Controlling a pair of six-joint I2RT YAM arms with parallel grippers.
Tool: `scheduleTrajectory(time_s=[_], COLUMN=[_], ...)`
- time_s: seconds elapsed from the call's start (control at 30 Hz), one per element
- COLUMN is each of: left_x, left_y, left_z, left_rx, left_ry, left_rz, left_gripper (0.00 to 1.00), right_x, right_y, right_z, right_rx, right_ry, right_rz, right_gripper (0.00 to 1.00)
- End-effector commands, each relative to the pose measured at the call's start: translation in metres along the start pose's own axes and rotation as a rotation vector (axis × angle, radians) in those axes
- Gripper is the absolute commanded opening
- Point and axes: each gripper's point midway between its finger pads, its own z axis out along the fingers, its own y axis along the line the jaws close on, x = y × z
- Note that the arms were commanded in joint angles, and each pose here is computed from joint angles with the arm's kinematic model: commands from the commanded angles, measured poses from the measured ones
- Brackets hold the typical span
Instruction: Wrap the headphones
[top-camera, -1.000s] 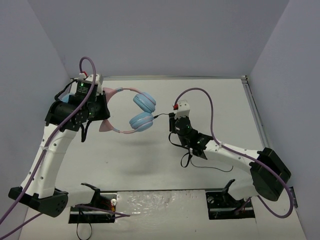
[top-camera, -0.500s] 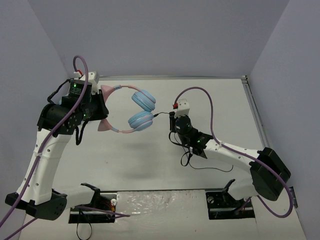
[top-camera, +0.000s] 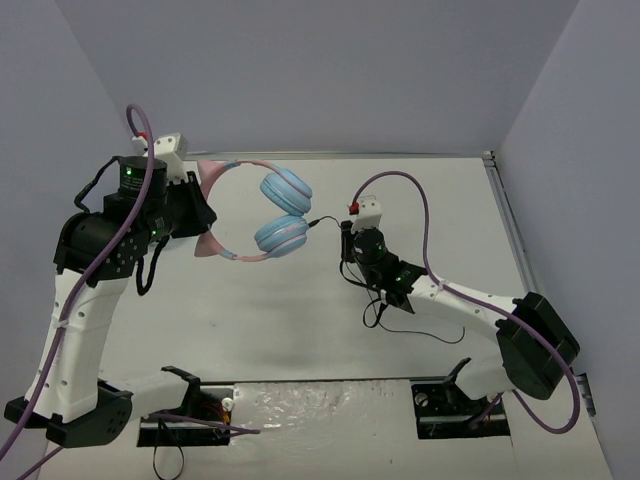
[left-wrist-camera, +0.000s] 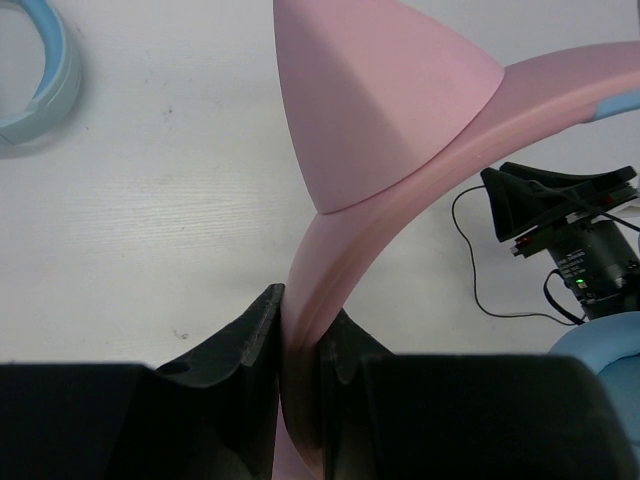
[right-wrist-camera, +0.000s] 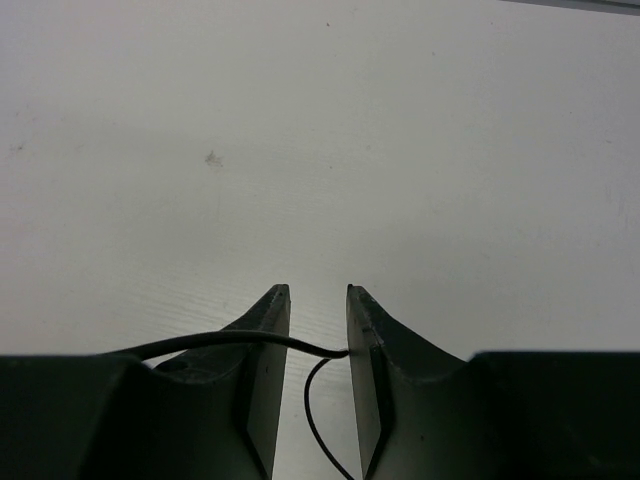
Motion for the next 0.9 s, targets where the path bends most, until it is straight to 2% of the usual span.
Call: scheduleTrajectory(time_s=[0.0, 0.4, 0.87], left_x=[-0.04, -0.055, -0.067], left_y=[-0.029, -0.042, -0.049], left_z=[-0.031, -0.041, -0.038], left_rx=[0.136, 0.193, 0.218], left_ry=[-0.145, -0.181, -0.201], left_rz=[-0.058, -0.074, -0.091], left_gripper=[0.0, 0.0, 0.0], right_x=[-0.042, -0.041, -0.015], right_y=[0.011, 0.018, 0.029], right_z=[0.005, 0.011, 0.012], right_rx=[-0.035, -0.06, -0.116], right_ry=[-0.107, -0.094, -0.04], right_rz=[0.071, 0.088, 0.134], right_gripper=[0.27, 0.27, 0.27])
